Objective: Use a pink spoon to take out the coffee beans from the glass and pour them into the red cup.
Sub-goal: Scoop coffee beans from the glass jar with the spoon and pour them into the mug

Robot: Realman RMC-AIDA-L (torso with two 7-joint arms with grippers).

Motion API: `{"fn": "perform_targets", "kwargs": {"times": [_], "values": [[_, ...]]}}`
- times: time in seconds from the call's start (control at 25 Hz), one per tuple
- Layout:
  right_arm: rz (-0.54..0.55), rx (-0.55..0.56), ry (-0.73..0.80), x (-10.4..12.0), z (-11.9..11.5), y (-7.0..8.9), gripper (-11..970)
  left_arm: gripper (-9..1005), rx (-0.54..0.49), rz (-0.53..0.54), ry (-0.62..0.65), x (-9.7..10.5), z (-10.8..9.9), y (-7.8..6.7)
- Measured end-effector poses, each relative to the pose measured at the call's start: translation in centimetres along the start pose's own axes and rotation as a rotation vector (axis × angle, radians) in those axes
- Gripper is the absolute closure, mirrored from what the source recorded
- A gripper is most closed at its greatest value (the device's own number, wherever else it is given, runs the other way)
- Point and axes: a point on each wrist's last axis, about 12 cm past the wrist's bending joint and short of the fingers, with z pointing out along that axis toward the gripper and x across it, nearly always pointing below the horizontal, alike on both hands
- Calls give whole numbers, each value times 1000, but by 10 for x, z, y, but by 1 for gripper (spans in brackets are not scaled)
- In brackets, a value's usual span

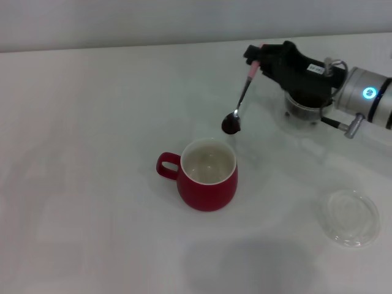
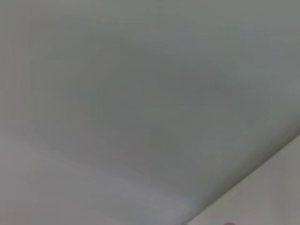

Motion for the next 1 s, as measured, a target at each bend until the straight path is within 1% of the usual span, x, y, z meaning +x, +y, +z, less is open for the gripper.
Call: {"fn": "perform_targets", "kwargs": {"times": [0.16, 0.32, 0.44, 0.68, 1.0], "values": [[0, -27, 40, 8, 6, 4, 820, 526, 2, 0, 0, 0, 0, 0], [2, -33, 69, 17, 11, 3, 820, 526, 3, 0, 0, 0, 0, 0], [-14, -50, 85, 22, 14, 5, 820, 525, 3, 0, 0, 0, 0, 0], [-83, -90, 94, 23, 17, 11, 821, 525, 5, -7, 3, 1, 1, -2], [-216, -169, 130, 27, 25, 24, 821, 526, 1, -11, 12, 2, -1, -2]]}}
